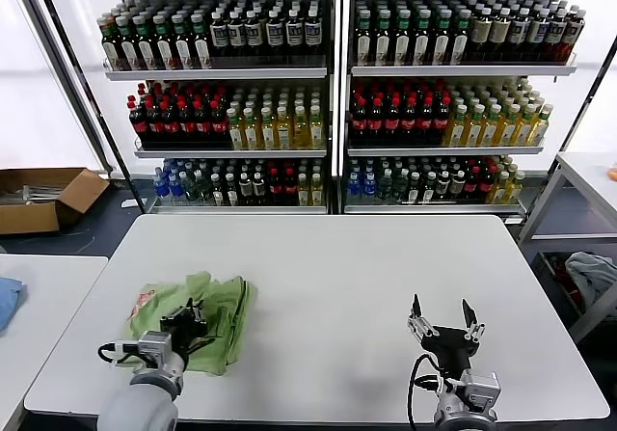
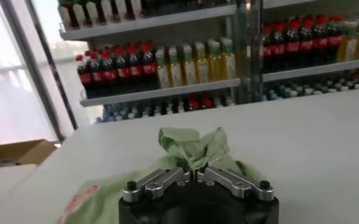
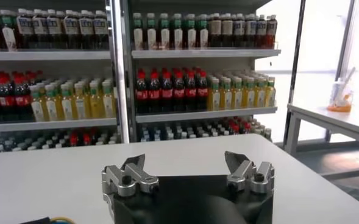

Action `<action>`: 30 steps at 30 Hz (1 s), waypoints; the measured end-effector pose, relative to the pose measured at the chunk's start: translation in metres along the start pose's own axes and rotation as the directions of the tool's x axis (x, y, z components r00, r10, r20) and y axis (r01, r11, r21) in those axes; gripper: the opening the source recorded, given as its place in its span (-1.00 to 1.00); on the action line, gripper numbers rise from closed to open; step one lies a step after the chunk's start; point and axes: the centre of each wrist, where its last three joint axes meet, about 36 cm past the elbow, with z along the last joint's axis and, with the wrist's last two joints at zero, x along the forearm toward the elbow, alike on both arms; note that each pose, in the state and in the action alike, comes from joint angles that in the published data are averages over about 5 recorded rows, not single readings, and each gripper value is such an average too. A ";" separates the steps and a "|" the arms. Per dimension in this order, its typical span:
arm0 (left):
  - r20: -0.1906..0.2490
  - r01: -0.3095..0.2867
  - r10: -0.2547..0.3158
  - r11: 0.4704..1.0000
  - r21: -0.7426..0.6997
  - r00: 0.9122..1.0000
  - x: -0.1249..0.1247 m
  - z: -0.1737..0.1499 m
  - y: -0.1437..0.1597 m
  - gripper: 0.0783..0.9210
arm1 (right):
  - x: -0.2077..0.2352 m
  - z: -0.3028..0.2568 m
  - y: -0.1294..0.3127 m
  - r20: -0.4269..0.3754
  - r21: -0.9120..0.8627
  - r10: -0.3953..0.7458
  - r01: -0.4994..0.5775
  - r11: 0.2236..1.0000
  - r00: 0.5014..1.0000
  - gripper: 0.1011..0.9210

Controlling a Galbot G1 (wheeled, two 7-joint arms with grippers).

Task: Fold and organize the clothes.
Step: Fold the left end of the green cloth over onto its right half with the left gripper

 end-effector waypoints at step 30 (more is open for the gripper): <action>0.097 -0.225 0.211 0.961 0.163 0.973 0.008 0.035 -0.080 0.57 | -0.006 0.016 0.006 -0.021 0.016 -0.018 0.019 1.000 1.000 0.76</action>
